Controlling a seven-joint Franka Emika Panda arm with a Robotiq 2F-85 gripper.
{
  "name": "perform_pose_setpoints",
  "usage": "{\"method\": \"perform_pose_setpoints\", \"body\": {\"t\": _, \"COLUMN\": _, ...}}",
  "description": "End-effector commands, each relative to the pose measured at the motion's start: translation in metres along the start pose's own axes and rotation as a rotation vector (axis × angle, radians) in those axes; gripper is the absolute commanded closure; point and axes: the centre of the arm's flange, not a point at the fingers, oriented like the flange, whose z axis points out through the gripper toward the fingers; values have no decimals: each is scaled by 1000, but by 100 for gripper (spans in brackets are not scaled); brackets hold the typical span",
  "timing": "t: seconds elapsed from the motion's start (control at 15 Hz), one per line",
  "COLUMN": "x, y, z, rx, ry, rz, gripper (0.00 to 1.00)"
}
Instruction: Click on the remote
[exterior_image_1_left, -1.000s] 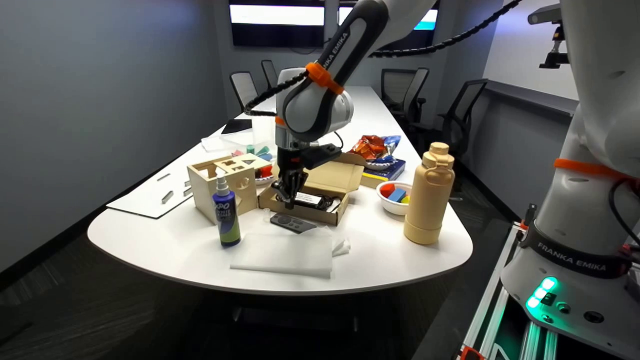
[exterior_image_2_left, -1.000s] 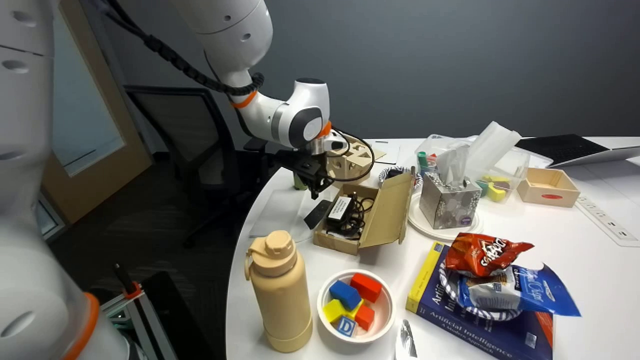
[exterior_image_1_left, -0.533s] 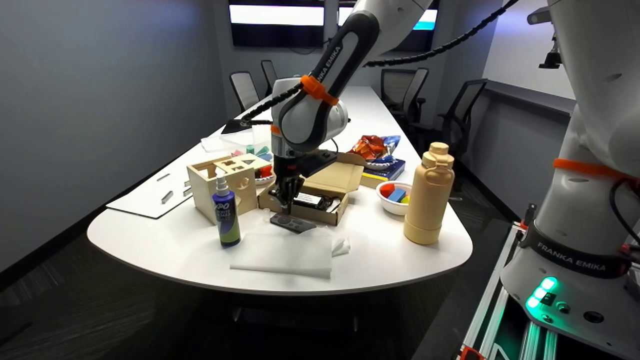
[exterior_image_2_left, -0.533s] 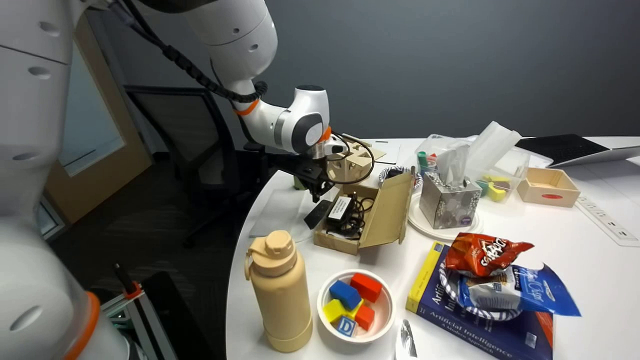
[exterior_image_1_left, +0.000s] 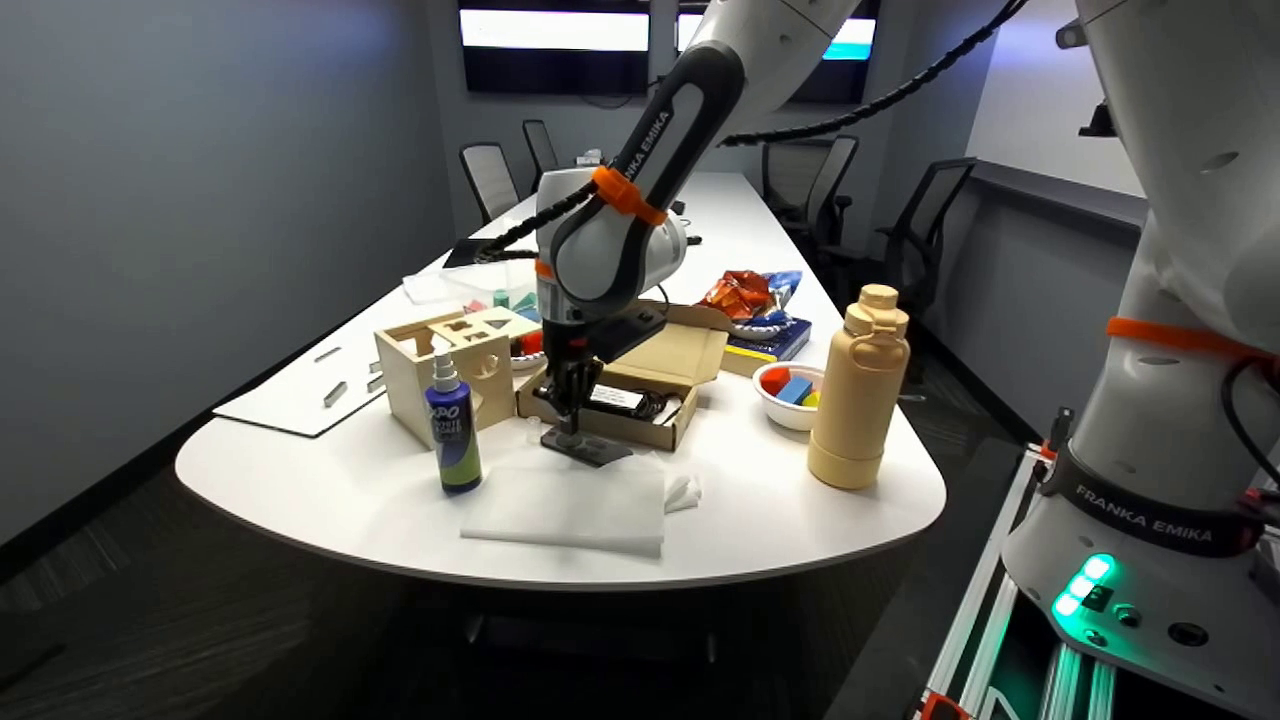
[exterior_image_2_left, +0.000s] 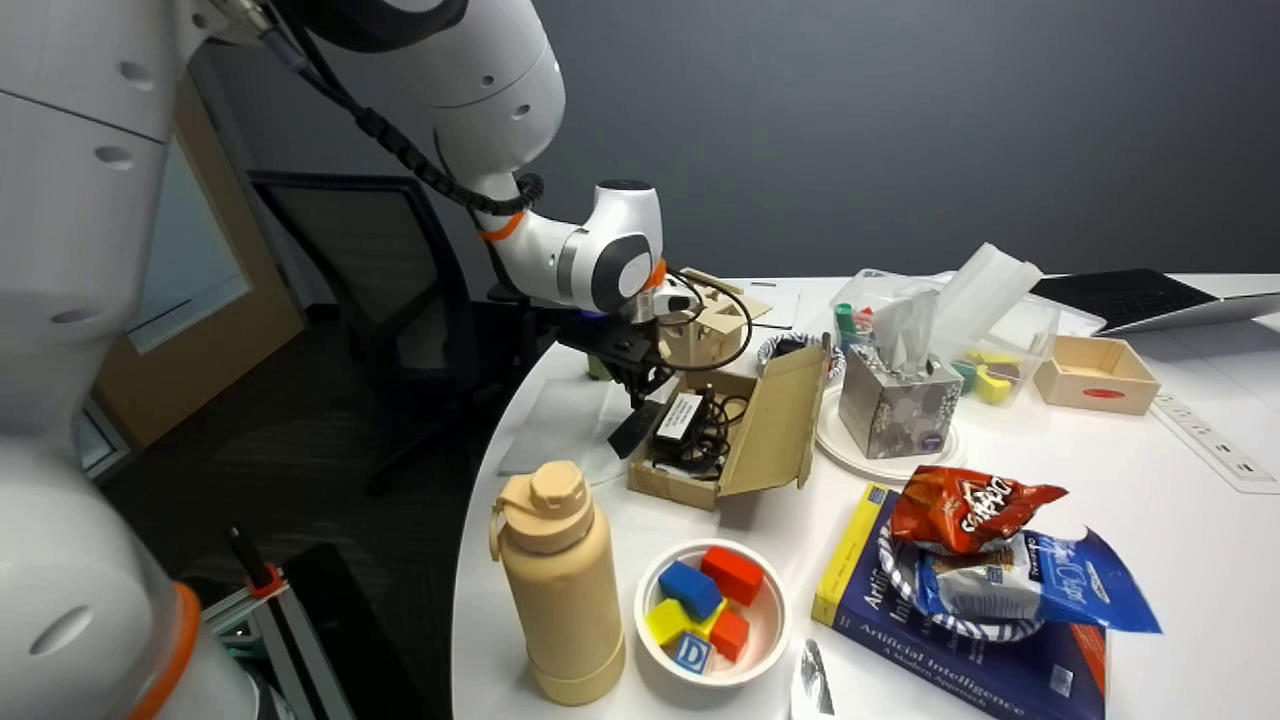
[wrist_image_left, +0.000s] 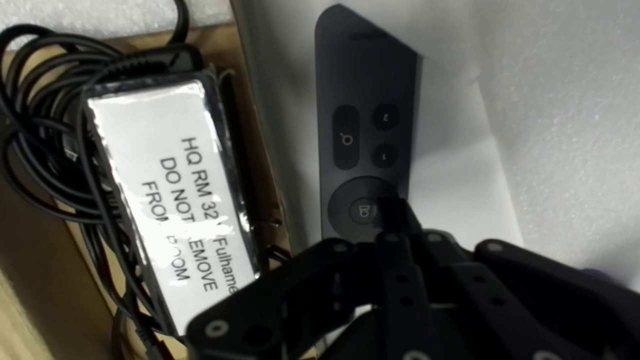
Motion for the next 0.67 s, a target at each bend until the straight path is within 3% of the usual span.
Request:
{"method": "perform_pose_setpoints", "body": {"t": 0.0, "x": 12, "y": -1, "z": 6, "rx": -24, "ry": 10, "rz": -5, "gripper": 100}}
{"method": "perform_pose_setpoints", "body": {"t": 0.6, "x": 15, "y": 3, "z": 19, "rx": -31, "ry": -6, "rz": 0, "gripper": 100}}
